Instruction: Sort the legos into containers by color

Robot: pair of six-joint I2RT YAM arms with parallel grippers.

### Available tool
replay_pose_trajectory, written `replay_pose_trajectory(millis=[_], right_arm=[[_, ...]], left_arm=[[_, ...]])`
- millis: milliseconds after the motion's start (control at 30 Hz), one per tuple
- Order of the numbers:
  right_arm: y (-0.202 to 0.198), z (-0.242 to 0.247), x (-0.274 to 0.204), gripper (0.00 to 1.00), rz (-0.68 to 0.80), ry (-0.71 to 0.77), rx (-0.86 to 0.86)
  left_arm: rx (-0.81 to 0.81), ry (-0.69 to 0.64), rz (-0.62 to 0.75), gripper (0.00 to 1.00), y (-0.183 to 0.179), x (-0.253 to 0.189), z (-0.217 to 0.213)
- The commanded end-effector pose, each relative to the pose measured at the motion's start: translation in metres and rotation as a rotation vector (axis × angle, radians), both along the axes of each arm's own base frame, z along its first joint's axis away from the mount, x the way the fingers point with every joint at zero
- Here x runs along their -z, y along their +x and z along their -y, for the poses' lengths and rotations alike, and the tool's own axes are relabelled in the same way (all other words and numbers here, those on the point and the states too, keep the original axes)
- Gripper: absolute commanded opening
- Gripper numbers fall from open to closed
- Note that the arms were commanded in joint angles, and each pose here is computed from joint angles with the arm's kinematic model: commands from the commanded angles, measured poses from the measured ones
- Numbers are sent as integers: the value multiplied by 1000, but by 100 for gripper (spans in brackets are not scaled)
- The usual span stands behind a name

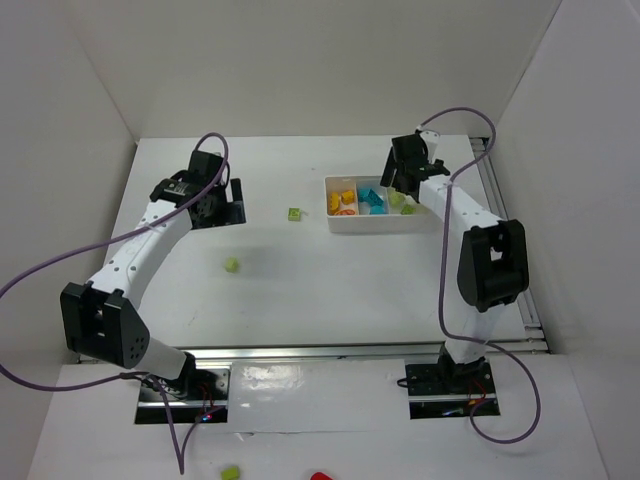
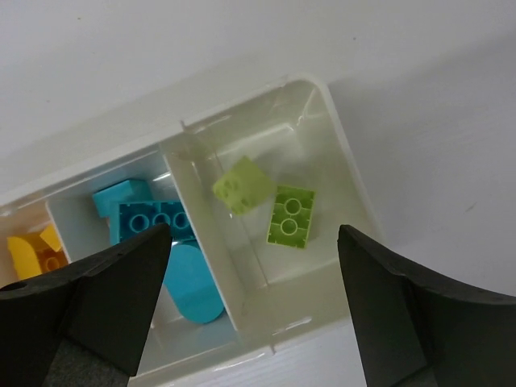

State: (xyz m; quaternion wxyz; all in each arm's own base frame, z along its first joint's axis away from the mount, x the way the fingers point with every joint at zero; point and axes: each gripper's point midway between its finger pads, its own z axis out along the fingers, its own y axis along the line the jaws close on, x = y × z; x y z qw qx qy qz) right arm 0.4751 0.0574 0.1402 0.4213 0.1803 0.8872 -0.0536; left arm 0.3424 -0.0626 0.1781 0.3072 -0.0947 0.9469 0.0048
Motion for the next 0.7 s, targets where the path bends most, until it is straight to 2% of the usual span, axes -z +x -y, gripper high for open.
replay_pose_trajectory(millis=[0, 67, 167, 233, 367, 433, 467, 533, 567, 633, 667], right_arm=[[14, -15, -47, 91, 111, -25, -21], [6, -37, -62, 88, 136, -62, -77], [-12, -101, -85, 87, 180, -53, -244], [-27, -163, -92, 89, 189, 2, -414], [-50, -249, -57, 94, 91, 29, -605], [-61, -286, -59, 94, 107, 31, -666], [-60, -297, -43, 94, 81, 27, -673], [-55, -314, -40, 94, 79, 43, -685], [-51, -321, -18, 92, 44, 42, -685], [-44, -329, -12, 89, 28, 53, -670], [-44, -330, 14, 88, -29, 35, -660]], left_arm=[[-20, 5, 20, 100, 1, -10, -5], [-29, -3, 28, 100, -2, -12, -5], [-53, -14, 29, 100, -4, -11, -8], [-88, -13, 21, 100, -5, -7, -13], [-194, -29, -27, 100, -20, 8, -29], [-244, -52, -23, 100, -25, 8, -39], [-266, -57, -30, 100, -29, 12, -43], [-289, -61, -16, 100, -34, 9, -50], [-304, -58, -27, 100, -36, 13, -55], [-312, -74, 5, 100, -35, 5, -58], [-322, -72, -3, 100, -37, 8, -61]])
